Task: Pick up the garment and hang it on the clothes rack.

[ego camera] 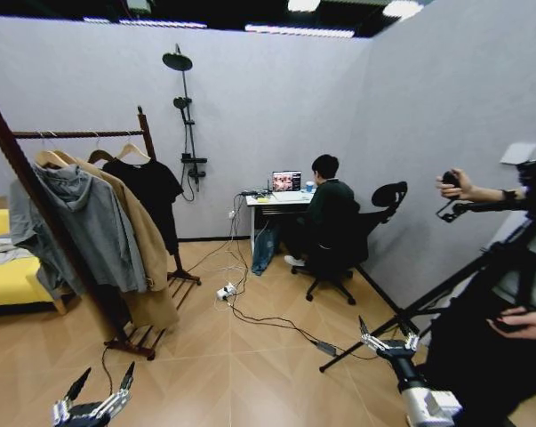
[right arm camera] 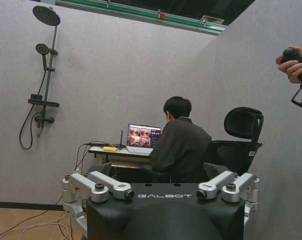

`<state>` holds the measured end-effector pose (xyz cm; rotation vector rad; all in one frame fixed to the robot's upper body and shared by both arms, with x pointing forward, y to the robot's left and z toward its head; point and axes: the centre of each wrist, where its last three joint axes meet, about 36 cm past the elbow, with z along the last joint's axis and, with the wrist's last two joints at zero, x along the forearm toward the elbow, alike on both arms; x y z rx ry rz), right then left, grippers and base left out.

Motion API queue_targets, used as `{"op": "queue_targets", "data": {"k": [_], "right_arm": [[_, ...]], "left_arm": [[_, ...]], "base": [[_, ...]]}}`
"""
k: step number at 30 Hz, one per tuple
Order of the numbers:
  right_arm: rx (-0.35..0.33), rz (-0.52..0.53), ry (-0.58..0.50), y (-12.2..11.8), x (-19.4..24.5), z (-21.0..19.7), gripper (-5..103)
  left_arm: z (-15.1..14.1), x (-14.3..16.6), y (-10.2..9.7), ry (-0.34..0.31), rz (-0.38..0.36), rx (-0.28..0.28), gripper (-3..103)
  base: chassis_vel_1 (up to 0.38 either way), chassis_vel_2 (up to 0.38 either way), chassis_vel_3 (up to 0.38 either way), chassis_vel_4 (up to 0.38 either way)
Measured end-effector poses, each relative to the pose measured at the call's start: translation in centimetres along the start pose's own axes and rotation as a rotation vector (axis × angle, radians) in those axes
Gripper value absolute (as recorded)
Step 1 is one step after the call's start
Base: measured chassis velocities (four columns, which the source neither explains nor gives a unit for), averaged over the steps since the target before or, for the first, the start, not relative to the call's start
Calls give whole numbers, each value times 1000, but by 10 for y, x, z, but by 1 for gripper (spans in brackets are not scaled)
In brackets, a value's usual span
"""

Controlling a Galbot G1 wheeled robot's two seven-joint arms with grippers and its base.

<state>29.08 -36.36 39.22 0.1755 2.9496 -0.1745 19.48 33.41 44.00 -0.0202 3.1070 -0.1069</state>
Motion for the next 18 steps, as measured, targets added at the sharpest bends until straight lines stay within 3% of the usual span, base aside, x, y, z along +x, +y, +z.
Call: {"op": "queue_targets", "data": {"k": [18], "right_arm": [[0,0,1,0,0,0,100]], "left_arm": [[0,0,0,0,0,0,100]], "base": [[0,0,0,0]]}}
